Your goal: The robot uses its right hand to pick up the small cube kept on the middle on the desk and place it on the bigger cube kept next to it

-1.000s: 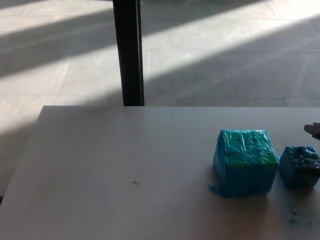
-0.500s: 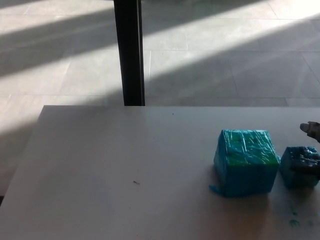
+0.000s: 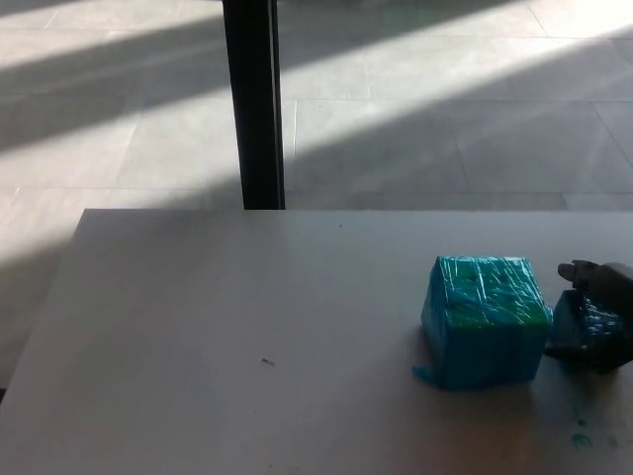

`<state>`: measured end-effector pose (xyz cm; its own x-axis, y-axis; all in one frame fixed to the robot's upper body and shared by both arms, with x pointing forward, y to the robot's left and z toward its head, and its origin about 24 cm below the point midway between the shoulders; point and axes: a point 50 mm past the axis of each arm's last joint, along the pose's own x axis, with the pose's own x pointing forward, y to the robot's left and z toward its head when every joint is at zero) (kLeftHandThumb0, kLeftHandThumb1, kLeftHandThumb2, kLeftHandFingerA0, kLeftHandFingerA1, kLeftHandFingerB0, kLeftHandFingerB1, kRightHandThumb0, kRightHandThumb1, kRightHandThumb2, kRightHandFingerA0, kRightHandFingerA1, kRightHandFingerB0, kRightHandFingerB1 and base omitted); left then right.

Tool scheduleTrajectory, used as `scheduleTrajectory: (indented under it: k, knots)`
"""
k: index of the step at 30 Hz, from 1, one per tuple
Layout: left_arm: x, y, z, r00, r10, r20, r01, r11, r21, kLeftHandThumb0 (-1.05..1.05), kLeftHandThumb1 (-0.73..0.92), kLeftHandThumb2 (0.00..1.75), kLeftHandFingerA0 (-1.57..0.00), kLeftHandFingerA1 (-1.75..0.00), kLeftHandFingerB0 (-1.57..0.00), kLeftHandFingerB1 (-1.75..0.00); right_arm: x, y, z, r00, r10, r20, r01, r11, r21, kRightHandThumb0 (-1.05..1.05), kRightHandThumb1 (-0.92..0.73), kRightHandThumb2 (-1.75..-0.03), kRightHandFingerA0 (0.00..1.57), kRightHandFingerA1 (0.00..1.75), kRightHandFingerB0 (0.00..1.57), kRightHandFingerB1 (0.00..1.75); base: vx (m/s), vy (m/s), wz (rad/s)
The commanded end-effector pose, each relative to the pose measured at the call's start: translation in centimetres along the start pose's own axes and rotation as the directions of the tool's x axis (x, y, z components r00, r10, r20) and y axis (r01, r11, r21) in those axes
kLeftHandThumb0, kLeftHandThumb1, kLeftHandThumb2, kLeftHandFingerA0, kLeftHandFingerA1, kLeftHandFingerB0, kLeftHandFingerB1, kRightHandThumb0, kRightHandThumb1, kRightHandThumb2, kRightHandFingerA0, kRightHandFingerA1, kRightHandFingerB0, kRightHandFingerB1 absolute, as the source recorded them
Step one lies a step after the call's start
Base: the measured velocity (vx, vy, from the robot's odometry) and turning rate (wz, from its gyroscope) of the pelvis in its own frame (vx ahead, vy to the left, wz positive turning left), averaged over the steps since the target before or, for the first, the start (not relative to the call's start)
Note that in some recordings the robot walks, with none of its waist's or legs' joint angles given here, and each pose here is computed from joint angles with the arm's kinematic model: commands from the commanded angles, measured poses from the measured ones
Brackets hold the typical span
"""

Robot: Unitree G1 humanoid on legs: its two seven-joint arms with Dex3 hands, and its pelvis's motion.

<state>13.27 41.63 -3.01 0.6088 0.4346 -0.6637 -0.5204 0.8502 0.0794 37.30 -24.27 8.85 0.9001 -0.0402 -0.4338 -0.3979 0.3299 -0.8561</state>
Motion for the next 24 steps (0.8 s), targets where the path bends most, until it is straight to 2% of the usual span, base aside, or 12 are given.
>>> scheduleTrajectory:
  k: [1,2,5,7,8,10,11,12,15,16,21,24]
  knots:
    - [-0.1,0.4,0.8,1.0,0.007,0.015,-0.008,1.0,0.014,-0.87,0.62,1.01,-0.3,-0.55,-0.2,-0.47,0.2,0.1,0.5,1.0,0.001,-0.001,-0.001,1.0,-0.005,-0.84,-0.5,-0.84,0.0,0.01,0.0,0.0,0.0,0.0,0.0]
    - [-0.1,0.4,0.9,1.0,0.004,0.02,-0.004,1.0,0.013,-0.88,0.81,0.64,-0.35,-0.46,-0.25,-0.34,0.2,0.1,0.3,0.998,0.037,-0.048,-0.04,0.998,-0.057,-0.74,-0.43,-0.73,0.0,0.06,0.0,0.02,0.0,0.0,0.0]
    - [-0.2,0.4,1.0,1.0,0.004,0.025,-0.004,1.0,0.011,-0.89,0.8,0.65,-0.35,-0.47,-0.25,-0.34,0.3,0.1,0.0,0.992,0.083,-0.091,-0.092,0.99,-0.103,-0.55,-0.28,-0.64,0.0,0.19,0.0,0.09,0.0,0.0,0.0]
    - [-0.1,0.5,1.2,1.0,0.019,0.025,-0.019,1.0,0.001,-0.87,0.62,1.01,-0.31,-0.55,-0.21,-0.46,0.2,0.1,-1.2,0.971,0.151,-0.184,-0.186,0.965,-0.187,-0.22,-0.42,-0.52,0.0,1.02,0.0,0.3,0.0,0.0,0.0]
    - [-0.1,0.5,1.2,1.0,0.015,0.024,-0.014,1.0,-0.011,-0.88,0.81,0.65,-0.35,-0.47,-0.26,-0.34,0.1,0.2,-1.7,0.962,0.168,-0.217,-0.216,0.951,-0.223,-0.17,-0.42,-0.59,0.01,0.68,0.09,0.21,0.0,0.0,0.0]
    - [0.0,0.4,1.2,1.0,0.015,0.022,-0.015,1.0,-0.006,-0.9,0.62,1.02,-0.3,-0.55,-0.21,-0.47,-0.1,0.2,-2.5,0.954,0.168,-0.249,-0.237,0.931,-0.277,-0.18,-0.47,-0.54,0.1,0.81,0.17,0.29,0.0,0.0,0.0]
    - [-0.1,0.5,1.3,1.0,0.006,0.023,-0.006,1.0,0.005,-0.91,0.81,0.65,-0.32,-0.47,-0.24,-0.34,-0.2,0.1,-3.0,0.953,0.167,-0.252,-0.244,0.917,-0.316,-0.14,-0.32,-0.84,0.27,0.69,0.1,0.49,0.0,0.0,0.0]
    - [-0.1,0.5,1.2,1.0,0.009,0.019,-0.009,1.0,0.002,-0.89,0.63,1.02,-0.3,-0.55,-0.21,-0.47,-0.4,0.0,-3.5,0.939,0.18,-0.291,-0.282,0.89,-0.358,-0.3,-0.5,-0.54,0.16,0.81,0.25,0.4,0.0,0.0,0.0]
    - [-0.1,0.5,1.0,1.0,0.013,0.015,-0.013,1.0,-0.008,-0.87,0.63,1.02,-0.31,-0.55,-0.21,-0.47,-0.6,-0.1,-3.9,0.932,0.181,-0.312,-0.3,0.872,-0.388,-0.3,-0.54,-0.55,0.19,0.85,0.28,0.44,0.0,0.0,0.0]
    - [-0.1,0.5,1.0,1.0,0.014,0.016,-0.014,1.0,0.001,-0.88,0.82,0.65,-0.36,-0.47,-0.26,-0.34,-0.6,-0.2,-4.1,0.929,0.183,-0.323,-0.305,0.871,-0.386,-0.32,-0.57,-0.56,0.19,0.78,0.27,0.42,0.0,0.0,0.0]
    - [0.0,0.5,1.0,1.0,0.017,0.022,-0.017,1.0,-0.023,-0.86,0.82,0.65,-0.36,-0.49,-0.28,-0.36,-0.5,0.7,-4.4,0.922,0.177,-0.344,-0.309,0.872,-0.38,-0.3,-0.56,-0.6,0.0,1.11,0.27,0.4,0.0,0.0,0.0]
    - [-0.1,0.4,1.0,1.0,0.011,0.024,-0.011,1.0,-0.002,-0.87,0.83,0.65,-0.36,-0.5,-0.28,-0.36,-0.4,1.3,-3.8,0.935,0.177,-0.309,-0.303,0.852,-0.428,-0.2,-0.6,-0.59,0.13,0.93,0.25,0.37,0.0,0.0,0.0]
